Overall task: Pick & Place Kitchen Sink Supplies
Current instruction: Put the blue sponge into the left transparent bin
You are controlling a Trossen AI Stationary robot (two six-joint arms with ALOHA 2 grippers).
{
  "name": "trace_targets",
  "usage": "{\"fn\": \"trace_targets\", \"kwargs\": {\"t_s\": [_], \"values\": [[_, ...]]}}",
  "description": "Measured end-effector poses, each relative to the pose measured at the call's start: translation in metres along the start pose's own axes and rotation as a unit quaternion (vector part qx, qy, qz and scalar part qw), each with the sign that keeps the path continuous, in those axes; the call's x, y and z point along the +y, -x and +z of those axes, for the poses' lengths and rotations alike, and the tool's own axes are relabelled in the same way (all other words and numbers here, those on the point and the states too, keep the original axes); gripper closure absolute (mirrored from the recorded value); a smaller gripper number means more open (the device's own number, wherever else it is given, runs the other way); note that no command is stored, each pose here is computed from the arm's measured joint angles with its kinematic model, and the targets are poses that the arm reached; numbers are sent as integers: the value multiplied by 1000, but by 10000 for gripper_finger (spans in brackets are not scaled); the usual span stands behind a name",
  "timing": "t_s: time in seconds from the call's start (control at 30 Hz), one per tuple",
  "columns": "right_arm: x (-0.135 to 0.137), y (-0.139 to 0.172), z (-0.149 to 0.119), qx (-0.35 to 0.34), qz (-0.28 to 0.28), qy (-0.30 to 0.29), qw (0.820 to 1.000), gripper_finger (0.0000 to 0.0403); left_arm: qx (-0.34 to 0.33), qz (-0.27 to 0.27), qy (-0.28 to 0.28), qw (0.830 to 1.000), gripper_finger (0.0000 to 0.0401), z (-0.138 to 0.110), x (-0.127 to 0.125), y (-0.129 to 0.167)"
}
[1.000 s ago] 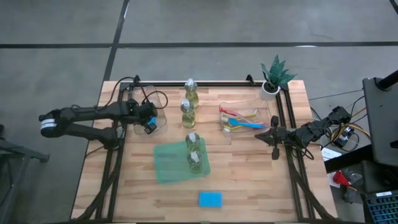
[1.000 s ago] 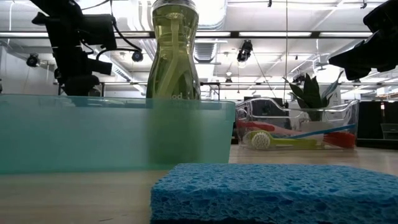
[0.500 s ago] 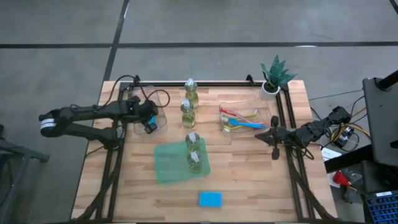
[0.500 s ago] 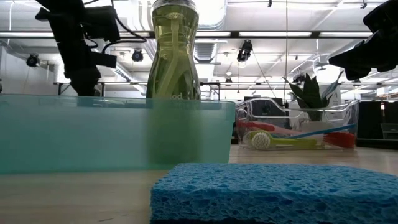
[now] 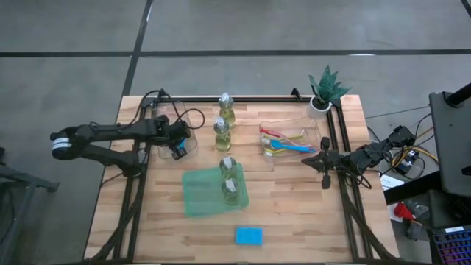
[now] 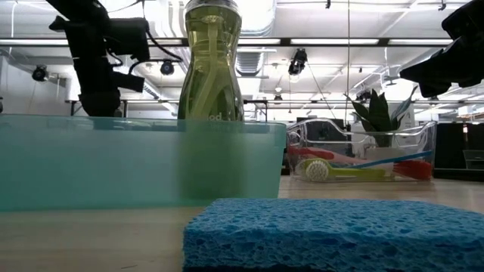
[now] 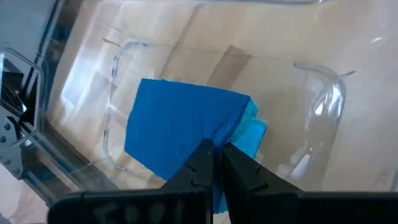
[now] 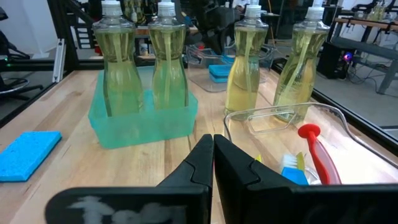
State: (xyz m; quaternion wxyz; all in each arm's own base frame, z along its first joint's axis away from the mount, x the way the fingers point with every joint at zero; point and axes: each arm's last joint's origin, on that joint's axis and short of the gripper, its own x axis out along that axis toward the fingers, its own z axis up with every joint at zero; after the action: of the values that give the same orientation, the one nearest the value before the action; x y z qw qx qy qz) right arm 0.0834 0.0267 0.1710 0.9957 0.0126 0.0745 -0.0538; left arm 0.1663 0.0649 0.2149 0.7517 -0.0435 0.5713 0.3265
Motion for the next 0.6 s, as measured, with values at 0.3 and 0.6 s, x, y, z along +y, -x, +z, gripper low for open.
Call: {"fn": "trace_targets", "kwargs": {"t_s": [0.3,0.6], "values": [[0,0,0,0,0,0,1000,394,44,2,3,999,354,2,-4,-9],[0,0,0,0,0,0,1000,394,45,-26,24,998,301,1,-2,0]]}}
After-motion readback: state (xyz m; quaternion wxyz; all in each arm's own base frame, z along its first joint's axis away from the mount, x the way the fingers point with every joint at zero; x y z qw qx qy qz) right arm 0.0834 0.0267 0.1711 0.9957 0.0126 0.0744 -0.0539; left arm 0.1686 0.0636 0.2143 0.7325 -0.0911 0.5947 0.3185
